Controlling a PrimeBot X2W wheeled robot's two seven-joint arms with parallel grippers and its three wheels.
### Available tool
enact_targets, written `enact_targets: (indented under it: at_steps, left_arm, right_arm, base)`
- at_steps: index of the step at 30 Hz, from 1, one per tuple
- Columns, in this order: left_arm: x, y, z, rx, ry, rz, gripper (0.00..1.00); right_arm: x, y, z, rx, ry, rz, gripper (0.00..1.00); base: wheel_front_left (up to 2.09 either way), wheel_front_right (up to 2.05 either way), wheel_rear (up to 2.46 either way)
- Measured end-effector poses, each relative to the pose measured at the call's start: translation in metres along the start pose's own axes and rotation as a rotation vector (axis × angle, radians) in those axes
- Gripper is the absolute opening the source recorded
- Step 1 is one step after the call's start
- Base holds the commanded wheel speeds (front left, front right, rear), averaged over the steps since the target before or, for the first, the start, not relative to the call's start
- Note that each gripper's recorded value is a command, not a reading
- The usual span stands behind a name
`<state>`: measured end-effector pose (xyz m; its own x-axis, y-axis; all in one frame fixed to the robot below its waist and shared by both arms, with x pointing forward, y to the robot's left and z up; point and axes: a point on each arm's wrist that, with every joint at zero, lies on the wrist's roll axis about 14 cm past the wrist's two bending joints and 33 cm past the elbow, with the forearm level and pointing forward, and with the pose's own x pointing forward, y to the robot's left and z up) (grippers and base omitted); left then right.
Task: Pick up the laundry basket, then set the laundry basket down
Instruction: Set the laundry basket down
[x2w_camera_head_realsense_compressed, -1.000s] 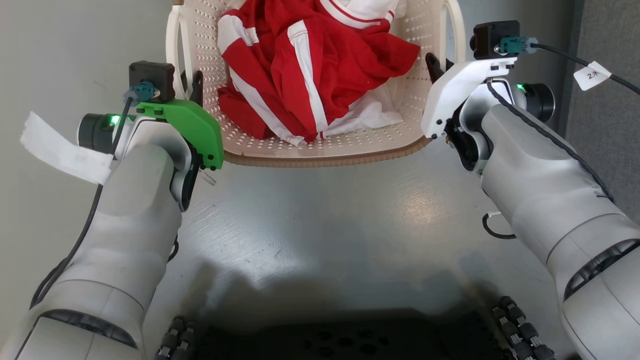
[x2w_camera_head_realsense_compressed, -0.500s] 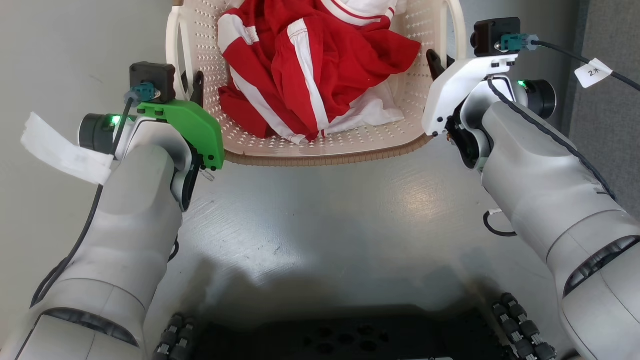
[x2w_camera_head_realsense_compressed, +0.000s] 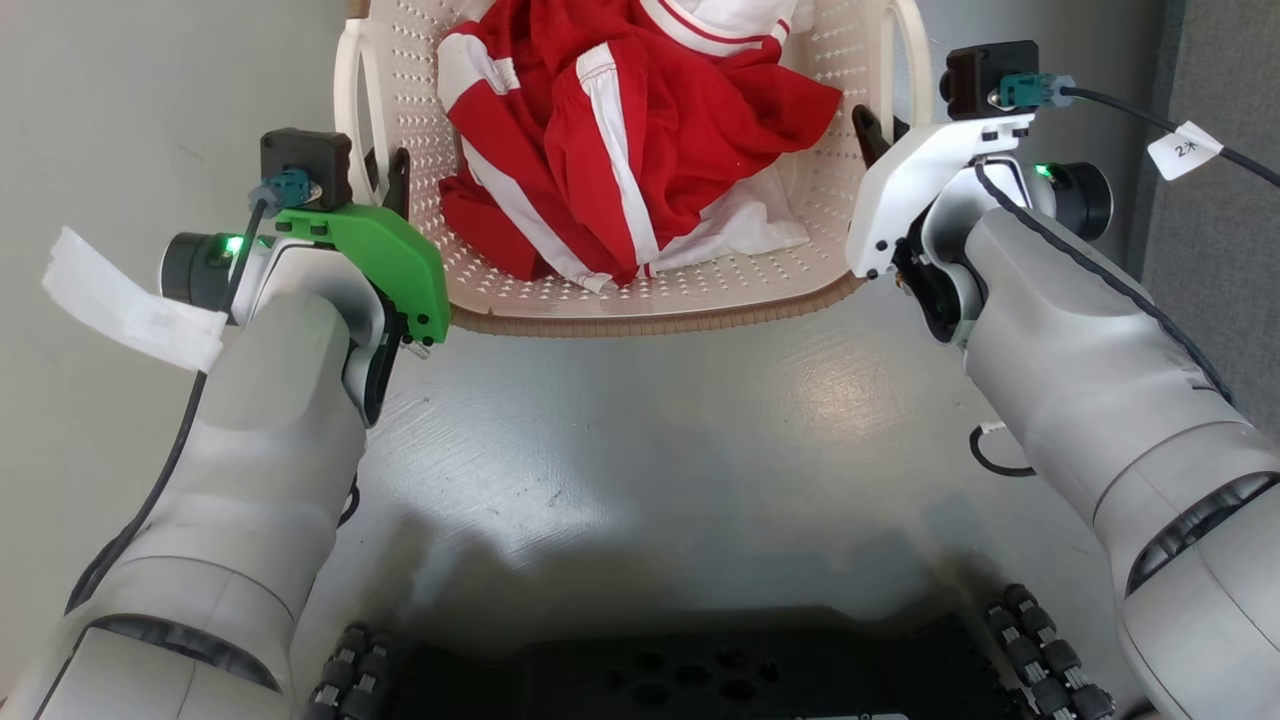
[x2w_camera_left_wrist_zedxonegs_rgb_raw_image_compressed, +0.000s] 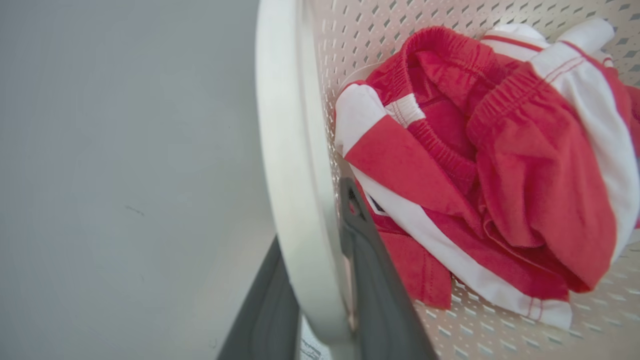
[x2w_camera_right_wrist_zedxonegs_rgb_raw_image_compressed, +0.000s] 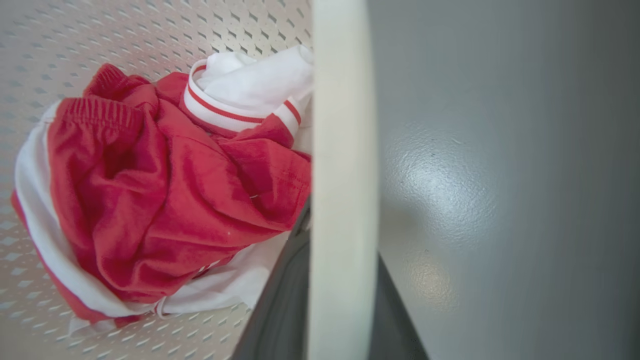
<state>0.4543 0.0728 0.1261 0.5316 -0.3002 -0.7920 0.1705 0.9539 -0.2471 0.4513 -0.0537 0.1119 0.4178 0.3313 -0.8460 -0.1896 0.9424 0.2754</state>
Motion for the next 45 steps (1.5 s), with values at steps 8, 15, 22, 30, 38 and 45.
enact_targets:
  at_steps: [8, 15, 22, 30, 38, 45]
  left_arm:
    - [-0.002, 0.007, -0.003, 0.001, 0.012, 0.013, 0.47]
    - [-0.004, 0.009, -0.003, 0.005, 0.018, 0.02, 1.0]
    - [-0.008, 0.008, 0.004, 0.013, 0.006, 0.022, 1.0]
    - [-0.018, 0.006, 0.025, 0.029, -0.041, 0.025, 1.0]
    - [-0.039, 0.004, 0.057, 0.024, -0.119, 0.041, 1.0]
    - [-0.062, -0.002, 0.081, 0.007, -0.188, 0.041, 1.0]
  right_arm:
    - [-0.001, -0.001, 0.002, -0.009, -0.008, 0.007, 0.97]
    - [-0.003, -0.001, 0.005, -0.012, -0.016, 0.005, 1.0]
    - [-0.009, -0.001, 0.016, -0.02, -0.047, 0.001, 1.0]
    - [-0.024, -0.002, 0.037, -0.03, -0.108, -0.011, 1.0]
    - [-0.05, 0.002, 0.059, -0.038, -0.181, -0.019, 1.0]
    - [-0.076, 0.011, 0.086, -0.057, -0.266, -0.004, 1.0]
  base:
    - [0.0, 0.0, 0.0]
    - [0.0, 0.0, 0.0]
    - [0.0, 0.0, 0.0]
    - [0.0, 0.0, 0.0]
    - [0.0, 0.0, 0.0]
    - [0.0, 0.0, 0.0]
